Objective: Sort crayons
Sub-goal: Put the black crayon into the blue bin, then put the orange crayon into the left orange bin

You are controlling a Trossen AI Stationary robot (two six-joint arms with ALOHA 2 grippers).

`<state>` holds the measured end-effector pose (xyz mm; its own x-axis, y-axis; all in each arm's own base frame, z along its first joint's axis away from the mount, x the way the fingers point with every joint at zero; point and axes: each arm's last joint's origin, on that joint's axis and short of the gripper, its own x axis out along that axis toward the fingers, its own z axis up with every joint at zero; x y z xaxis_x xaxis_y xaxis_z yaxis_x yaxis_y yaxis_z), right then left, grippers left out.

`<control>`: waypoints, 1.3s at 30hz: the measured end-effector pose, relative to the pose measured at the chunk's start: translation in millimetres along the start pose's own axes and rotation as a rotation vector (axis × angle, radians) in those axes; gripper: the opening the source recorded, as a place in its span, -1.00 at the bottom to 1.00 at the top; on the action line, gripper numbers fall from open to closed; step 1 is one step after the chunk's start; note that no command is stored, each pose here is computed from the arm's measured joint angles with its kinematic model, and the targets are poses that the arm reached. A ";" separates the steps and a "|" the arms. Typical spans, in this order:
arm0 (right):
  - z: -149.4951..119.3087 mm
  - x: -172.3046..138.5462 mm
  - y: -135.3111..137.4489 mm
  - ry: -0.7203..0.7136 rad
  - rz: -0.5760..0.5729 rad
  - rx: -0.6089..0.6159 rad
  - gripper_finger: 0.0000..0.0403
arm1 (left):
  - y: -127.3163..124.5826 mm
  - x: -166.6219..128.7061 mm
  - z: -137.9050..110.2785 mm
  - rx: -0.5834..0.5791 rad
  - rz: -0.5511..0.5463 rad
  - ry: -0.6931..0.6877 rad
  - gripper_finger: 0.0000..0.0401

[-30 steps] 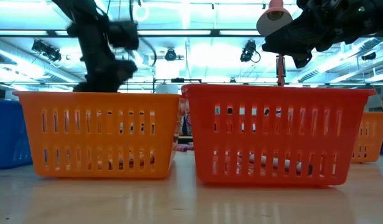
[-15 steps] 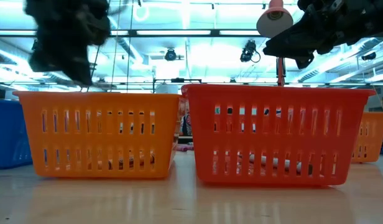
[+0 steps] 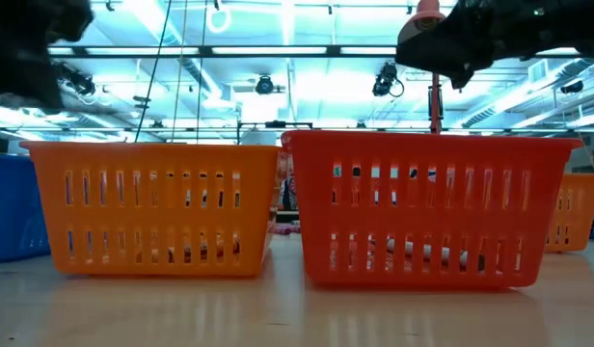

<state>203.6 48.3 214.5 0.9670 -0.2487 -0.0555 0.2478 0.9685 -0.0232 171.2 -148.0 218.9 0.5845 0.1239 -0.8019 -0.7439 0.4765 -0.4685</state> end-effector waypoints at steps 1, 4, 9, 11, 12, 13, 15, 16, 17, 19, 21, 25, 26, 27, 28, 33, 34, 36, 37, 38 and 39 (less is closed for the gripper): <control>1.1 0.6 -1.1 -0.010 -0.006 -0.007 -0.46 | 0.7 3.5 -5.3 -0.015 0.018 -0.001 -0.83; 3.0 2.5 -4.2 -0.027 -0.003 -0.031 -0.46 | 2.4 15.3 -19.0 -0.059 0.070 -0.008 -0.83; 4.3 6.5 -11.4 -0.038 -0.003 -0.056 -0.46 | 5.9 28.4 -29.0 -0.106 0.134 -0.032 -0.83; 4.4 7.8 -13.9 -0.039 0.004 -0.058 -0.46 | 6.4 30.1 -29.9 -0.113 0.143 -0.037 -0.82; 4.4 8.4 -14.9 -0.039 0.011 -0.058 -0.46 | 6.6 30.3 -29.8 -0.116 0.145 -0.038 -0.81; 4.4 8.9 -15.7 -0.039 0.015 -0.057 -0.46 | 6.7 30.2 -29.8 -0.117 0.145 -0.038 -0.80; 4.4 9.4 -16.3 -0.039 0.027 -0.057 -0.46 | 6.6 30.6 -29.2 -0.121 0.146 -0.039 -0.74; 4.4 9.5 -16.5 -0.040 0.029 -0.057 -0.46 | 6.6 30.6 -29.2 -0.122 0.146 -0.039 -0.71; 4.4 9.4 -16.5 -0.040 0.030 -0.057 -0.46 | 6.6 30.6 -29.2 -0.122 0.146 -0.039 -0.66; 4.4 9.4 -16.4 -0.040 0.031 -0.057 -0.46 | 6.9 30.5 -29.2 -0.120 0.150 -0.037 -0.56; 4.4 9.4 -16.4 -0.040 0.031 -0.057 -0.46 | 7.8 30.4 -29.3 -0.116 0.163 -0.027 -0.47; 4.4 9.4 -16.4 -0.040 0.032 -0.057 -0.46 | 9.9 23.8 -25.7 -0.078 0.180 0.005 -0.34; 4.4 9.4 -16.4 -0.040 0.031 -0.056 -0.46 | 9.1 19.0 -23.0 -0.063 0.183 0.007 -0.34; 4.4 9.4 -16.4 -0.039 0.031 -0.049 -0.46 | 7.2 13.2 -19.9 -0.044 0.180 0.009 -0.34; 4.4 9.4 -16.4 -0.039 0.032 -0.044 -0.46 | 4.4 6.2 -16.1 -0.030 0.174 0.005 -0.34; 5.3 9.6 -16.8 -0.048 0.030 -0.040 -0.46 | -7.3 -14.8 8.5 0.104 0.208 -0.079 -0.41; 5.9 9.7 -17.1 -0.054 0.028 -0.039 -0.46 | -7.9 -15.2 14.1 0.134 0.232 -0.092 -0.41; 6.0 9.8 -17.4 -0.055 0.026 -0.038 -0.46 | -7.0 -10.9 25.7 0.179 0.282 -0.102 -0.42; 6.0 9.8 -17.5 -0.055 0.026 -0.037 -0.46 | -6.1 -7.0 31.3 0.201 0.303 -0.104 -0.42; 6.0 9.8 -17.5 -0.055 0.026 -0.035 -0.46 | -5.0 -2.7 38.2 0.215 0.327 -0.107 -0.42; 5.8 9.8 -17.5 -0.053 0.026 -0.035 -0.46 | -3.5 1.3 45.0 0.229 0.351 -0.111 -0.42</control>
<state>209.1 28.9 220.2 0.9751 -0.2217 -0.0035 0.2211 0.9736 -0.0574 189.1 -110.4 236.3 0.3490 0.3997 -0.8476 -0.8199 0.5683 -0.0695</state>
